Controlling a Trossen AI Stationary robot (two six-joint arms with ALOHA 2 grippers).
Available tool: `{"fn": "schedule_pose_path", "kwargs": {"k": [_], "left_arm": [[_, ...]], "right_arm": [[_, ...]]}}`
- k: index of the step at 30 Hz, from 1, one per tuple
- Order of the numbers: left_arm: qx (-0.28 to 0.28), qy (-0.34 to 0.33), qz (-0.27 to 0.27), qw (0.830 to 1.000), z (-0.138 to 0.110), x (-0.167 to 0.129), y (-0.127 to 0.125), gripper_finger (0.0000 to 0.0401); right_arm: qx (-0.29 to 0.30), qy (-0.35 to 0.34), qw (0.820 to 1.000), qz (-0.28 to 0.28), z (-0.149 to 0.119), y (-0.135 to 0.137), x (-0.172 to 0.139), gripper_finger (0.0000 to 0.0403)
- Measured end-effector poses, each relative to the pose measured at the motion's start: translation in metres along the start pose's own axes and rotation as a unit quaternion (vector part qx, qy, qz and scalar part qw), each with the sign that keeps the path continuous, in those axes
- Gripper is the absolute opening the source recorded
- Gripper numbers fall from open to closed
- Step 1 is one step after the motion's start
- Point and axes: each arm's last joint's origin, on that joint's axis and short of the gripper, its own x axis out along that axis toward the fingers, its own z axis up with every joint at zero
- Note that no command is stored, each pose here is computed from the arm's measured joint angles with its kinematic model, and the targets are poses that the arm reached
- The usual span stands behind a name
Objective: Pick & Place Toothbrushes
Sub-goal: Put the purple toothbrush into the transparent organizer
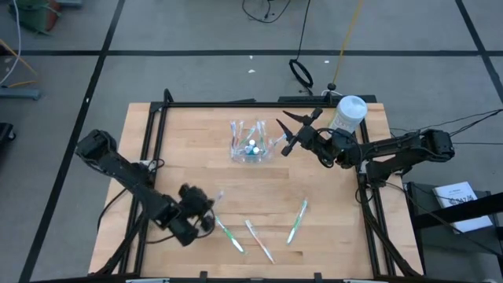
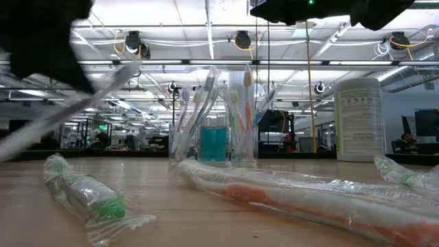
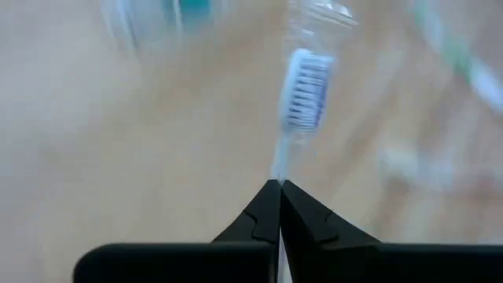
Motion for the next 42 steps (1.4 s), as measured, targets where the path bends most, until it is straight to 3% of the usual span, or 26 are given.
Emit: {"fn": "schedule_pose_path", "kwargs": {"k": [2, 11, 17, 21, 24, 26, 29, 31, 34, 37, 42], "left_arm": [[0.022, -0.062, 0.025, 0.998, 0.017, 0.005, -0.001, 0.0003], [0.122, -0.177, 0.14, 0.967, 0.103, 0.036, 0.005, 0.0003], [0.242, -0.195, 0.124, 0.942, 0.187, -0.007, 0.02, 0.0002], [0.233, -0.228, 0.119, 0.938, 0.222, -0.037, 0.059, 0.0002], [0.196, -0.254, 0.064, 0.945, 0.223, -0.029, 0.09, 0.0001], [0.174, -0.283, 0.017, 0.943, 0.212, -0.008, 0.107, 0.0001], [0.158, -0.352, -0.068, 0.92, 0.189, 0.025, 0.123, 0.0001], [0.14, -0.395, -0.094, 0.903, 0.177, 0.042, 0.128, 0.0001], [0.13, -0.383, -0.082, 0.911, 0.153, 0.065, 0.138, 0.0001], [0.13, -0.4, -0.081, 0.904, 0.148, 0.073, 0.137, 0.0001], [0.118, -0.36, -0.054, 0.924, 0.135, 0.1, 0.135, 0.0]], "right_arm": [[0.0, 0.0, 1.0, 0.0, 0.0, 0.0, 0.0, 0.0141], [-0.005, 0.01, 1.0, 0.011, -0.001, 0.003, -0.001, 0.0141], [0.013, 0.019, 0.999, 0.026, -0.002, 0.009, -0.004, 0.0141], [-0.003, 0.042, 0.998, 0.041, -0.007, 0.012, -0.005, 0.0141], [-0.015, 0.07, 0.996, 0.056, -0.013, 0.015, -0.005, 0.0141], [-0.01, 0.075, 0.995, 0.059, -0.014, 0.016, -0.006, 0.0141], [0.003, 0.072, 0.995, 0.069, -0.011, 0.021, -0.009, 0.0141], [0.006, 0.068, 0.995, 0.079, -0.008, 0.025, -0.012, 0.0141], [0.003, 0.062, 0.994, 0.094, -0.004, 0.031, -0.017, 0.0141], [0.0, 0.055, 0.993, 0.103, -0.001, 0.035, -0.02, 0.0141], [0.004, 0.049, 0.993, 0.105, 0.001, 0.036, -0.022, 0.0141]]}}
